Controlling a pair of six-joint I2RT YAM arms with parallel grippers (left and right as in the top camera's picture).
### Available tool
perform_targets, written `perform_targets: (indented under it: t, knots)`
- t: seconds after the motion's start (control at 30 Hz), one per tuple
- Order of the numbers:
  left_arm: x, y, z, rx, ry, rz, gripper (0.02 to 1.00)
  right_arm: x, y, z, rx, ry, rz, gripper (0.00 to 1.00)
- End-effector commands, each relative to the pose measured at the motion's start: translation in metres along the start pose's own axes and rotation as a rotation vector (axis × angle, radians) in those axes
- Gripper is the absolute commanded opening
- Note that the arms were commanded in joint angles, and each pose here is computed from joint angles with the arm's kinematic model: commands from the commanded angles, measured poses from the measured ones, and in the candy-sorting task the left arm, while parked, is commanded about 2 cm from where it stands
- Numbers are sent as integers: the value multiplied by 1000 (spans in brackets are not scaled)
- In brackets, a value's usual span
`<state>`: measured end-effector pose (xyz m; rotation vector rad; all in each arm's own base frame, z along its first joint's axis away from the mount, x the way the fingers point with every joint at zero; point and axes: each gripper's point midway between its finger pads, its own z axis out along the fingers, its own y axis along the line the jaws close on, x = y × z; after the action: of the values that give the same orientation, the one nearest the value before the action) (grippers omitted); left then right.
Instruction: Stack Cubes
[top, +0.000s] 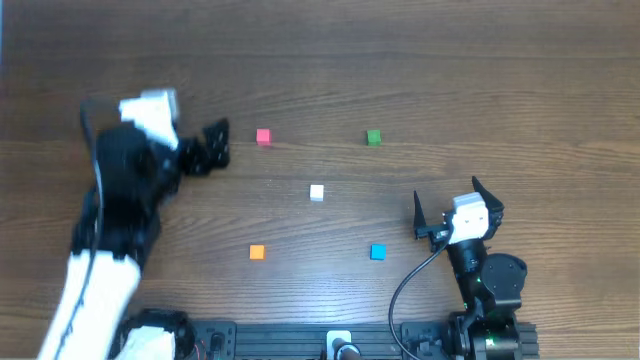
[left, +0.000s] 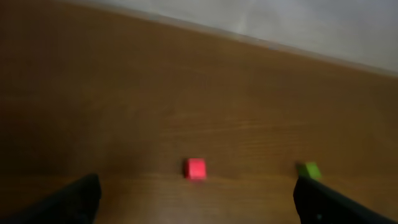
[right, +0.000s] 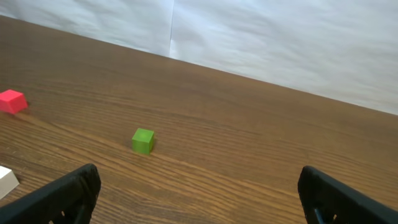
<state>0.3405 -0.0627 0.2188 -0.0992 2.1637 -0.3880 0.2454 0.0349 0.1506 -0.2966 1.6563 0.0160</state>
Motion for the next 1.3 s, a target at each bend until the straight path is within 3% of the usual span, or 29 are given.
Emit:
perform_targets:
  t: [0.03,0.23,0.5,0.77,1.3]
  knots:
    - [-30,-27,42,-2,176,-11,998,4,-2,1,9,7,4,991]
    - [-18,-43,111,-63,425,11,1000,4,-2,1,9,7,4,993]
    - [53,-44,170,-117,622,23,996,4,-2,1,9,7,4,991]
    - [95,-19,180,-249,737,14,956,4,-2,1,9,7,4,991]
    - [137,-5,194,-297,845,28,901,4,-2,1,9,7,4,991]
